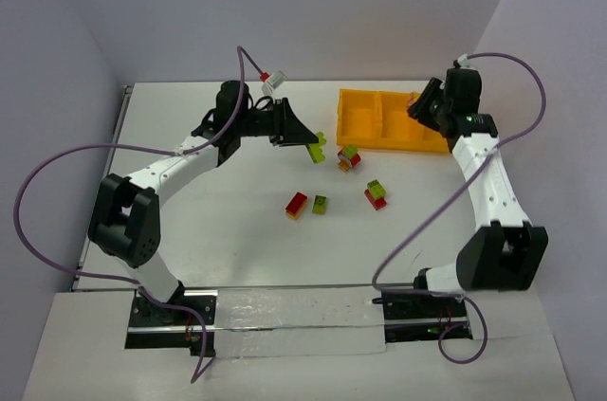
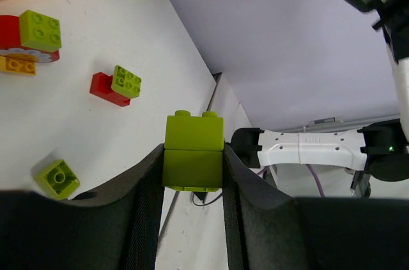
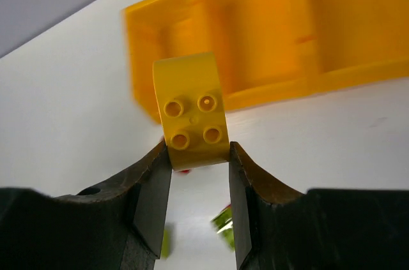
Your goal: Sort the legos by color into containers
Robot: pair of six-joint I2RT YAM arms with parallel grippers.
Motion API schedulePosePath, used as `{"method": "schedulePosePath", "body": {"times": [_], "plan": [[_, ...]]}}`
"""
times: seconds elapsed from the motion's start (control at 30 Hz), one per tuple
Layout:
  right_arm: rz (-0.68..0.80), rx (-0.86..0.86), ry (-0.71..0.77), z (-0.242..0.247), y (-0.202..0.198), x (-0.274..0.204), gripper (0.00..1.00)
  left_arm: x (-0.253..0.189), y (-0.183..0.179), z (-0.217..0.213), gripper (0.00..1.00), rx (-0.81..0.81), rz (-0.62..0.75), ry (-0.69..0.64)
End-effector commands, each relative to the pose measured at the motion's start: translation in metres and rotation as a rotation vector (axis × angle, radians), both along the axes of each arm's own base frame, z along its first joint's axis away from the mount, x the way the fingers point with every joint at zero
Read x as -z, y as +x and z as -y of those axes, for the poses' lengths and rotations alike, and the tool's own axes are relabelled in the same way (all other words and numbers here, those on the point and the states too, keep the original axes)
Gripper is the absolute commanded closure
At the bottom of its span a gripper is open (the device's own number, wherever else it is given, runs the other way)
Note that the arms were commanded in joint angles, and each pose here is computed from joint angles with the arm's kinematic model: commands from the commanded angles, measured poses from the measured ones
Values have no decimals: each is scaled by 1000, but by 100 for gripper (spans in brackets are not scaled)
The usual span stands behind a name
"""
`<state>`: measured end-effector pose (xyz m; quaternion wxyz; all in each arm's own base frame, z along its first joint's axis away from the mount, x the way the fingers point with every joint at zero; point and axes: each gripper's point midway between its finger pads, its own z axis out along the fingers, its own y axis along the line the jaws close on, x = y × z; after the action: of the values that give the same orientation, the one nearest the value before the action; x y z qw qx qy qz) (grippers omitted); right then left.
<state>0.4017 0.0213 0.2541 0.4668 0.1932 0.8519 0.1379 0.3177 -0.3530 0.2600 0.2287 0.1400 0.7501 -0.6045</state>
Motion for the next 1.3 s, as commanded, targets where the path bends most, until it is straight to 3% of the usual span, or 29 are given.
{"method": "schedulePosePath", "body": {"times": [0.0,0.3,0.43,0.53,0.63,0.9,1.1,1.17,1.27], "plan": [[-100,263,-193,90,25,27,99,-33,4,-6,100,-33,109,2],[-173,328,-198,133,71,54,94,-29,4,-10,100,-63,104,37],[-192,325,-200,137,88,63,78,-30,6,-12,100,-75,111,49],[-215,317,-205,140,96,71,48,-34,7,-12,100,-77,122,50],[-235,305,-211,142,105,79,41,-38,7,-12,100,-80,134,47],[-221,279,-186,136,111,71,37,-38,2,-17,100,-85,130,72],[-67,179,-105,97,91,7,37,-40,2,-17,100,-70,158,84],[-41,87,-69,67,78,2,37,-39,2,-17,100,-54,161,85],[78,-190,11,-9,42,-24,36,-45,-1,-14,100,-8,188,64]]}}
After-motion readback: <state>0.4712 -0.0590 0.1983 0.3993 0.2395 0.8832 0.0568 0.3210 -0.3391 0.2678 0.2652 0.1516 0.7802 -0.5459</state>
